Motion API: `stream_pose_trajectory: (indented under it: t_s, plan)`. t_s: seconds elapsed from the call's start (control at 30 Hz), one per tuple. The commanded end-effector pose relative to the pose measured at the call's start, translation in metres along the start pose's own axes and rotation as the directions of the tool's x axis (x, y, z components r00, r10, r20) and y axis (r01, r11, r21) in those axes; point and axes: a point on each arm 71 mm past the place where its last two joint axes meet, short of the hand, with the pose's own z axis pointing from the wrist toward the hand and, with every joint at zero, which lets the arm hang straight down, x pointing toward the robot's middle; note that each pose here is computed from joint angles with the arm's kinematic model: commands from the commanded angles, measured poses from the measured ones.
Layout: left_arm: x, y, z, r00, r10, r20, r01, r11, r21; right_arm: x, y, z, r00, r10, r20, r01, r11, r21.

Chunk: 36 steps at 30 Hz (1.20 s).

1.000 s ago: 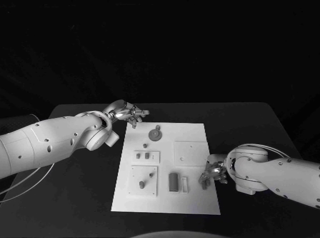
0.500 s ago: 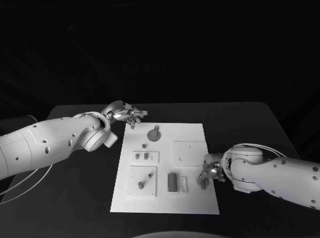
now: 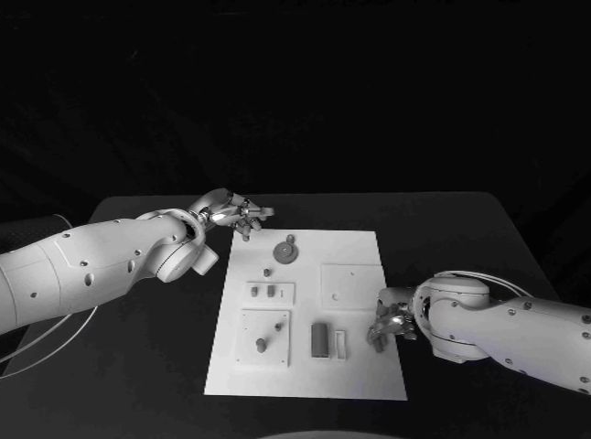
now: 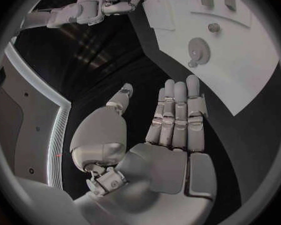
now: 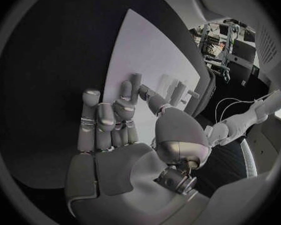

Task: Assemble the parts on the task board

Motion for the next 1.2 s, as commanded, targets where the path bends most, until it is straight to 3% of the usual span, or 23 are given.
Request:
stream_pose_trajectory:
  t_s: [0.03, 0.47, 0.7, 1.2]
  plan:
    - [0.0015, -0.0016, 0.0004, 1.0, 0.002, -0.013, -0.002, 1.0, 0.007, 0.013, -0.008, 0.003, 0.997, 0.065, -0.043, -0.064, 0.997, 0.032]
    - [0.0006, -0.0009, 0.0009, 1.0, 0.006, -0.012, -0.006, 1.0, 0.006, 0.014, -0.014, -0.002, 0.97, 0.237, -0.052, -0.236, 0.972, 0.025]
    - [0.0009, -0.0011, 0.0012, 1.0, 0.007, -0.013, -0.007, 1.0, 0.006, 0.003, -0.01, -0.01, 0.95, 0.31, -0.022, -0.31, 0.951, -0.004]
    - [0.0014, -0.0013, 0.0017, 1.0, 0.01, -0.014, -0.01, 1.0, 0.005, 0.004, 0.004, -0.014, 0.952, 0.303, -0.033, -0.304, 0.952, -0.038]
